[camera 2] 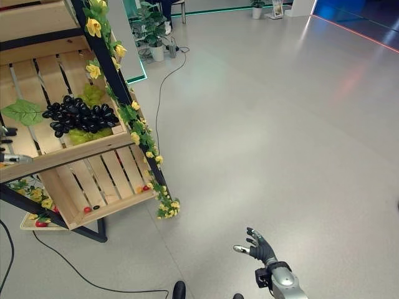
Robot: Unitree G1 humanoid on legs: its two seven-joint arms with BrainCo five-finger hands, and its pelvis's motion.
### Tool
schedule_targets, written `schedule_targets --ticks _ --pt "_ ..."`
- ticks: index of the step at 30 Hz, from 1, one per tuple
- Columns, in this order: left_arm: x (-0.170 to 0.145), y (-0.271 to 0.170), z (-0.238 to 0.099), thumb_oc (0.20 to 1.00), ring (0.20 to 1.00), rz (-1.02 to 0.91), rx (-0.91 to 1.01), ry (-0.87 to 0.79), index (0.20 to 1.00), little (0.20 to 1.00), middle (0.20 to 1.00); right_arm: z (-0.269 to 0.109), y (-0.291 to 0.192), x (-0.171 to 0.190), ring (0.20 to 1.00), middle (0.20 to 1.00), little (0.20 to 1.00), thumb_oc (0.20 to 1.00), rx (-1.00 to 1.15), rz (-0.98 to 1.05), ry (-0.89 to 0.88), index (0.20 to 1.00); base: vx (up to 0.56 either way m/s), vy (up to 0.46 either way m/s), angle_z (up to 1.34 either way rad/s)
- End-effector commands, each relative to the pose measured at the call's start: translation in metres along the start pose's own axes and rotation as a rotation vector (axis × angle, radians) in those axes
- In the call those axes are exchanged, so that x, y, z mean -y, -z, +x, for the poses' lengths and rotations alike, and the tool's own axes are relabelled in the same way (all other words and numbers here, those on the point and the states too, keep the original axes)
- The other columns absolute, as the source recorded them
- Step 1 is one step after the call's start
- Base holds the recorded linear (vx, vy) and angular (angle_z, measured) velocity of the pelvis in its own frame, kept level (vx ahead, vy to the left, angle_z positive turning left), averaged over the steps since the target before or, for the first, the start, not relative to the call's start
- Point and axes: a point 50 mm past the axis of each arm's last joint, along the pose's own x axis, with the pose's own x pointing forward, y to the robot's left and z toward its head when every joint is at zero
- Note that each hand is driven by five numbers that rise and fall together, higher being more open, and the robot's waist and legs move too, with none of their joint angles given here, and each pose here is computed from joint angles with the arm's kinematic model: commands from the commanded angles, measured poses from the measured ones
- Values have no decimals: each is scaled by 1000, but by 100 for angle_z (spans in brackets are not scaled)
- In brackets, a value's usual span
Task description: Pick up the fruits from the basket on one side to the basket on the other side
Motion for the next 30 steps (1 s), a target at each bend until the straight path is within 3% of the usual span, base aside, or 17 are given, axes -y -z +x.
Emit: schedule_targets --ticks 1,4,10,12,17,30 --pt "-20 -11 -9 1000 1000 -114 142 -215 1000 1000 1000 -1 -20 -3 1000 1000 1000 1000 119 2 3 1000 0 3 -8" --pt "-7 -10 -15 1000 1000 -183 196 -226 1000 1000 1000 -2 -19 -2 1000 1000 1000 1000 117 8 10 1000 4 3 -10" --pt "84 -9 -41 1000 1000 -474 335 -155 1000 1000 1000 -2 -20 -2 1000 1000 1000 1000 123 10 43 1000 -1 -2 -2" --pt "98 -11 -46 1000 1000 -552 351 -153 1000 1000 1000 -3 -21 -1 1000 1000 1000 1000 127 2 46 1000 0 0 0" --pt "167 -6 -70 1000 1000 -812 288 12 1000 1000 1000 -4 -33 4 1000 1000 1000 1000 182 0 77 1000 -10 14 -9" --pt "213 -13 -92 1000 1000 -812 234 142 1000 1000 1000 -19 -58 23 1000 1000 1000 1000 345 5 218 1000 -46 3 -39"
